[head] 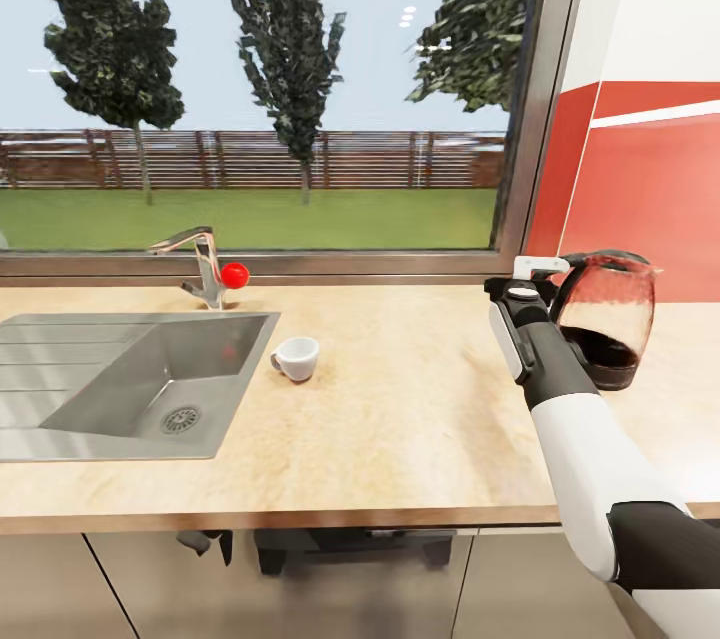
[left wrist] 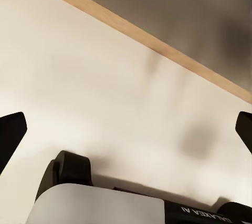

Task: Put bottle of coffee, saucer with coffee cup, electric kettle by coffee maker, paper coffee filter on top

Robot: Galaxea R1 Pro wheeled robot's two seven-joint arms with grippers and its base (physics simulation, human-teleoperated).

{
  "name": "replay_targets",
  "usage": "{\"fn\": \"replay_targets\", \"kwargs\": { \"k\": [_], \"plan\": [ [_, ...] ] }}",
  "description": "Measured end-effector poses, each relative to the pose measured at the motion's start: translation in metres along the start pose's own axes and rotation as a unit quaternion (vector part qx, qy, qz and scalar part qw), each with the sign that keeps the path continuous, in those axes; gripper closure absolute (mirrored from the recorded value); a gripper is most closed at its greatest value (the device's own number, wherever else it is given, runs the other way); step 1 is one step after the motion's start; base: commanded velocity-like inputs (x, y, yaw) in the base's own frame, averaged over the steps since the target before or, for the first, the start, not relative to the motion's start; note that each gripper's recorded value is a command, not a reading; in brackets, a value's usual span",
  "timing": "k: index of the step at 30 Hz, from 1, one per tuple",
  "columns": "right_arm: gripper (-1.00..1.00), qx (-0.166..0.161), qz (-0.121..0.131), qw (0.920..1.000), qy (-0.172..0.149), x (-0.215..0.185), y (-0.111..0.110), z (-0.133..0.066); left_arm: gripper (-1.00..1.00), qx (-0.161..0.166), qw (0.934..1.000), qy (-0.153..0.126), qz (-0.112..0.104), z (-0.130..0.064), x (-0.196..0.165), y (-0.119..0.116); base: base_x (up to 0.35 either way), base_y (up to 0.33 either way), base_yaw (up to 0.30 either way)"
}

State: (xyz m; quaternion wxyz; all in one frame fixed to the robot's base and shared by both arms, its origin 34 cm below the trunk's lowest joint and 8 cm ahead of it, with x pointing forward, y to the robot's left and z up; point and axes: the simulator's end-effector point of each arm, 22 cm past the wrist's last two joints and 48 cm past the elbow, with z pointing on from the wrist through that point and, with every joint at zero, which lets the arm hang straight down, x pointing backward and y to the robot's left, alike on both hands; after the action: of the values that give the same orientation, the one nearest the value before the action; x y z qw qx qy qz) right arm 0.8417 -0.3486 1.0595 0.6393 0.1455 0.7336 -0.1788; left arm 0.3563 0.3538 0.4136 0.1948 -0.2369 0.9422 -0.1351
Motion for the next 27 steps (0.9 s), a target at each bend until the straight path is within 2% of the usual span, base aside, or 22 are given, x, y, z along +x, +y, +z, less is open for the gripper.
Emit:
{"fn": "replay_targets", "kwargs": {
  "k": [16, 17, 27],
  "plan": [
    [-1.0, 0.0, 0.0, 1.0, 0.0, 0.0001, 0.0002, 0.0, -1.0, 0.0, 1.0, 0.0, 0.0, 0.0, 0.0, 0.0, 0.036, 0.0, 0.0],
    [1.0, 0.0, 0.0, 1.0, 0.0, 0.0001, 0.0002, 0.0, -1.0, 0.0, 1.0, 0.0, 0.0, 0.0, 0.0, 0.0, 0.002, 0.0, 0.0],
    [1.0, 0.0, 0.0, 1.0, -0.001, -0.0005, -0.0007, 0.0001, -1.0, 0.0, 1.0, 0.0, 0.0, 0.0, 0.0, 0.0, 0.0, 0.0, 0.0]
  ]
}}
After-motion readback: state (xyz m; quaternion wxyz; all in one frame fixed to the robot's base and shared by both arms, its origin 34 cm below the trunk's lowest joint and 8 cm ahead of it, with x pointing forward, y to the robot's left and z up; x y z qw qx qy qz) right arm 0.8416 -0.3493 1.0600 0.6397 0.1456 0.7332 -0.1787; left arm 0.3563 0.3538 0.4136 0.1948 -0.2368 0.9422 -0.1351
